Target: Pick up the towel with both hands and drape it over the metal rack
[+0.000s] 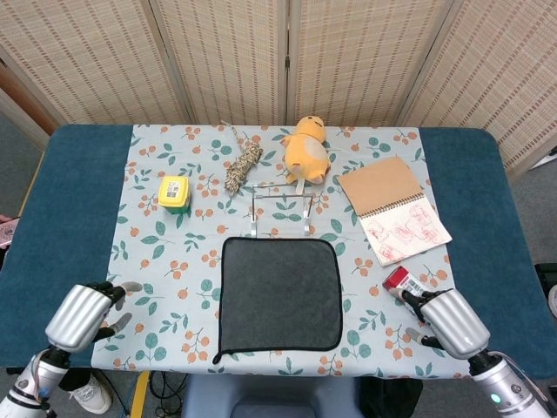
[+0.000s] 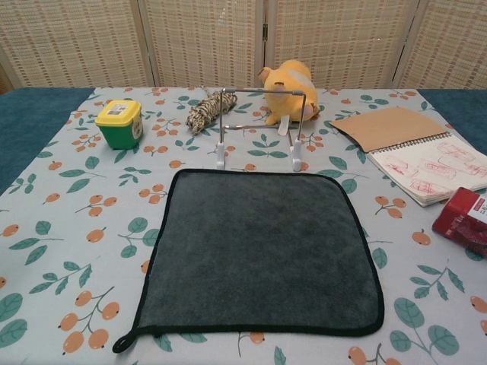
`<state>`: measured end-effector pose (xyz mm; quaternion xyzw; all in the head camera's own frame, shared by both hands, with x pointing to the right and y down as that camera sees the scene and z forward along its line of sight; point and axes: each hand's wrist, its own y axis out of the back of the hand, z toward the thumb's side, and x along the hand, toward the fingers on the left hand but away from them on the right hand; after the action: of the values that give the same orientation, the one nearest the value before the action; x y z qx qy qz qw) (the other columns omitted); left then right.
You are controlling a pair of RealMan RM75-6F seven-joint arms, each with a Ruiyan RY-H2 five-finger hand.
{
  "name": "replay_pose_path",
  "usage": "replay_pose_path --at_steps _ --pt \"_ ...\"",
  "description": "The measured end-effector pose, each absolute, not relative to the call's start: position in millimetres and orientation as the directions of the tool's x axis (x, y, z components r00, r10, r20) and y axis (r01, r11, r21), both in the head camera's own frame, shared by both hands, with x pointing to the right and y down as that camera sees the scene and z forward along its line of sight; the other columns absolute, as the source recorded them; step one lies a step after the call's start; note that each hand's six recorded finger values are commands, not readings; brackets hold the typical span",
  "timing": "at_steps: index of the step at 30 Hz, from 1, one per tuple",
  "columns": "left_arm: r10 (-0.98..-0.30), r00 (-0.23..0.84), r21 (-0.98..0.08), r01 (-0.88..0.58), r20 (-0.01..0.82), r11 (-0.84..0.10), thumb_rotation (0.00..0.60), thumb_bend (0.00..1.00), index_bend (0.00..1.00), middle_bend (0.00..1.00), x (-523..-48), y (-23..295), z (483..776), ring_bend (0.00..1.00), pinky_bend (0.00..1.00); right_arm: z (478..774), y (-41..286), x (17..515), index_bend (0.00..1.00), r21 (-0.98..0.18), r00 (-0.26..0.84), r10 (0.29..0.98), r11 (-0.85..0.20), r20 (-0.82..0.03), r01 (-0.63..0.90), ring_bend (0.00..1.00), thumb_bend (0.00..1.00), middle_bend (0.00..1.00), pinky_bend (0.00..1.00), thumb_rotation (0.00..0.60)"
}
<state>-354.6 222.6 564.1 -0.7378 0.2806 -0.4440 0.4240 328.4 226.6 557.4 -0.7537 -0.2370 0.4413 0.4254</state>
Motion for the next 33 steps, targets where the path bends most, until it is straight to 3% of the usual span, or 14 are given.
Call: replay_pose_path --at_steps 12,22,33 --pt "-0.605 0.668 -0.828 0.028 0.432 -0.56 0.6 0.27 0.38 0.88 -280.5 240.1 604.7 0.82 0.97 580.8 239.5 288.4 0.32 -0.813 0.604 0.612 -0.572 -0.51 -0.107 0.84 0.15 0.87 0.97 0.6" --pt "-0.503 0.716 -0.787 0.104 0.483 -0.608 0.6 0.27 0.38 0.97 -248.7 262.7 637.6 0.9 1.0 606.0 251.8 276.0 0.38 -0.815 0.623 0.586 -0.56 -0.519 -0.152 0.9 0.15 0.94 1.0 0.6" --pt "-0.413 0.761 -0.769 0.17 0.5 -0.617 0.6 0.27 0.39 0.99 -218.5 275.2 654.7 0.91 1.0 623.4 255.2 265.5 0.38 -0.79 0.634 0.55 -0.592 -0.543 -0.163 0.91 0.15 0.95 1.0 0.6"
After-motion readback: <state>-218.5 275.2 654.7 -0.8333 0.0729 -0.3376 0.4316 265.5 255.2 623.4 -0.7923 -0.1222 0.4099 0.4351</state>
